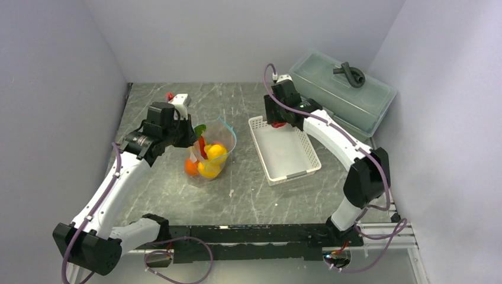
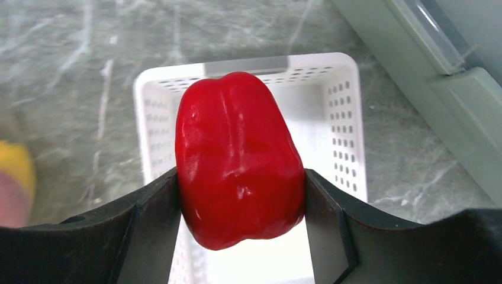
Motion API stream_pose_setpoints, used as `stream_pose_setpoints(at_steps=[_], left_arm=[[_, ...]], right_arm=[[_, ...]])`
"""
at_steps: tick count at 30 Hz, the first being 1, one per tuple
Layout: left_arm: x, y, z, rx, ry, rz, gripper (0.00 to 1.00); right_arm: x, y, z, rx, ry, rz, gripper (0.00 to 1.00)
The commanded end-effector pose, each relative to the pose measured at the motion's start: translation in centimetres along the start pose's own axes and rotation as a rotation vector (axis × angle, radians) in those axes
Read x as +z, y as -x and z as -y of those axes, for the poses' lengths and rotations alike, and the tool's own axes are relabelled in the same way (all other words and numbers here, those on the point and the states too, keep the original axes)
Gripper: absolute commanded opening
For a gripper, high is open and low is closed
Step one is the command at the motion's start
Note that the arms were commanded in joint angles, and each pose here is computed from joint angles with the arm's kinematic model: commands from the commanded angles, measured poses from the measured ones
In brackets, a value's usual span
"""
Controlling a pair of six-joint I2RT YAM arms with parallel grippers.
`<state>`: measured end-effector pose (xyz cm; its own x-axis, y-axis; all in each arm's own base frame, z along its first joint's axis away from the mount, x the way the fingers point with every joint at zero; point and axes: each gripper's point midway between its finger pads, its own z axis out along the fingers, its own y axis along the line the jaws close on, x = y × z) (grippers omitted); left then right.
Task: Place the food in the zip-top bag and seal the zipper
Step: Pick up the fake vegetable from the bin, then place the fake vegetable in the zipper food storage bag.
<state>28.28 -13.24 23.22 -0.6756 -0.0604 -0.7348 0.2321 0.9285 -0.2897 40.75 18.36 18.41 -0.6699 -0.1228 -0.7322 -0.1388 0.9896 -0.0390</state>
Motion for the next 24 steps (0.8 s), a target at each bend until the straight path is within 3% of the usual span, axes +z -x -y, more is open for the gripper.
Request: stream_pose_setpoints(at_steps=[1, 7, 12, 24], left_arm=[[-0.1, 0.8, 0.4, 0.004, -0.015, 0.032, 0.00], [-0.2, 0.9, 0.4, 0.003, -0.017, 0.038, 0.00], [-0.3, 0.9, 0.5, 0.004, -0.021, 0.039, 0.00], [-0.3, 0.9, 0.5, 0.004, -0.021, 0.039, 0.00]], right_arm=[[-4.2, 2.4, -3.0, -0.048, 0.130, 0.097, 0.21], [-9.1, 3.9, -7.3, -0.106, 0.338, 0.187, 0.14], [-12.3, 4.4, -10.3, -0.136, 0.483, 0.223, 0.00], [-17.3, 4.2, -15.8, -0.183, 0.763, 0.243, 0.00]])
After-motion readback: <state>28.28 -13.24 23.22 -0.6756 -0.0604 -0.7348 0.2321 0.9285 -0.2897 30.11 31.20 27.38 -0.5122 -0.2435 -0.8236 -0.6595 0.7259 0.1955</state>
